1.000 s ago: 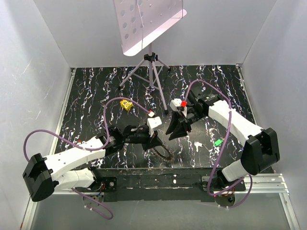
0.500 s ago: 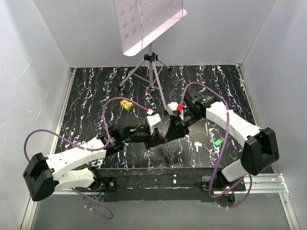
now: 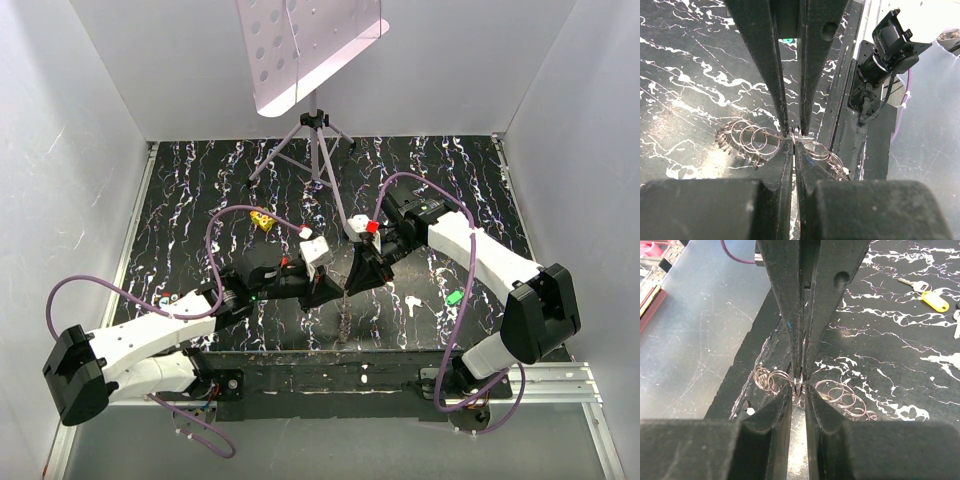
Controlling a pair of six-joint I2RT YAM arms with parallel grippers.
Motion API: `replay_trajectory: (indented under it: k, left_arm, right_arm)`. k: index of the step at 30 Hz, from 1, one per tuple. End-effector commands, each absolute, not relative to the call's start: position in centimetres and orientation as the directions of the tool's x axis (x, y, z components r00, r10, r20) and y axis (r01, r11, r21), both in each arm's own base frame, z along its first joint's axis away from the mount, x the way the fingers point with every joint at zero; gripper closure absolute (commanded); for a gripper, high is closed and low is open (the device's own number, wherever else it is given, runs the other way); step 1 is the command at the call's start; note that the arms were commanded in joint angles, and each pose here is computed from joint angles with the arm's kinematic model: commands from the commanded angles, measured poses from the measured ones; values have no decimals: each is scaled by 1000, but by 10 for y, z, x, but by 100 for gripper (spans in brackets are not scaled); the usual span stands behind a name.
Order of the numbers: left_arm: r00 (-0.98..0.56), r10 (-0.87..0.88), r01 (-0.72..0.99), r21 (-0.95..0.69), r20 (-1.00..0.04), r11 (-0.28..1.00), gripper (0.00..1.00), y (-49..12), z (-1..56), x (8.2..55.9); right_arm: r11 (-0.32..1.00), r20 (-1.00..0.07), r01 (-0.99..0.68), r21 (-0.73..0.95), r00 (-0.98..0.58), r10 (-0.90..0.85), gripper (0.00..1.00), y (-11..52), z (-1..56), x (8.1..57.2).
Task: Put the keys on the keyring
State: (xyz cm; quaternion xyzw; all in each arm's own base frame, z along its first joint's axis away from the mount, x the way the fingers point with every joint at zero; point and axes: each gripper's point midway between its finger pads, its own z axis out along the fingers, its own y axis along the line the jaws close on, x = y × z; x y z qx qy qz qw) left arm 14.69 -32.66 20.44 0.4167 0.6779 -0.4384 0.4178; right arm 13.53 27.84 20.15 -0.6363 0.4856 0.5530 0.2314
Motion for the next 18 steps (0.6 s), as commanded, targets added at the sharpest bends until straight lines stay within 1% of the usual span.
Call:
replay_trajectory:
  k: [1, 2, 4, 10, 11, 12, 14, 16, 18]
  left_arm:
    - [-275, 140, 936, -231, -951, 266, 100, -325, 220, 148]
    - [-276, 140, 935, -233, -951, 266, 100, -326, 220, 148]
    - [-280, 140, 935, -236, -950, 265, 100, -326, 219, 148]
    - [-297, 104, 921, -256, -949, 294, 100, -325, 221, 152]
    - [-297, 86, 917, -259, -951, 302, 97, -324, 222, 152]
    - [-301, 61, 912, -268, -952, 312, 89, -322, 223, 153]
    - [-297, 7, 903, -279, -955, 327, 71, -318, 228, 154]
    - [-294, -40, 902, -291, -955, 320, 57, -315, 231, 151]
    - [-284, -78, 905, -294, -956, 309, 53, -312, 235, 149]
  right_arm:
    - [-432, -927, -865, 256, -93, -364, 81, 280, 202, 132]
    - [-433, -928, -865, 253, -91, -361, 84, 280, 203, 132]
    - [-437, -931, -863, 253, -94, -353, 98, 281, 205, 131]
    - [-439, -932, -858, 265, -112, -344, 99, 282, 211, 129]
    - [-442, -935, -857, 264, -115, -336, 99, 283, 215, 129]
    - [-444, -937, -855, 268, -124, -328, 99, 284, 217, 129]
    - [-450, -941, -851, 269, -133, -310, 99, 284, 222, 128]
    - [-455, -942, -847, 276, -145, -302, 99, 285, 224, 126]
    - [-456, -943, -845, 280, -153, -296, 99, 286, 226, 127]
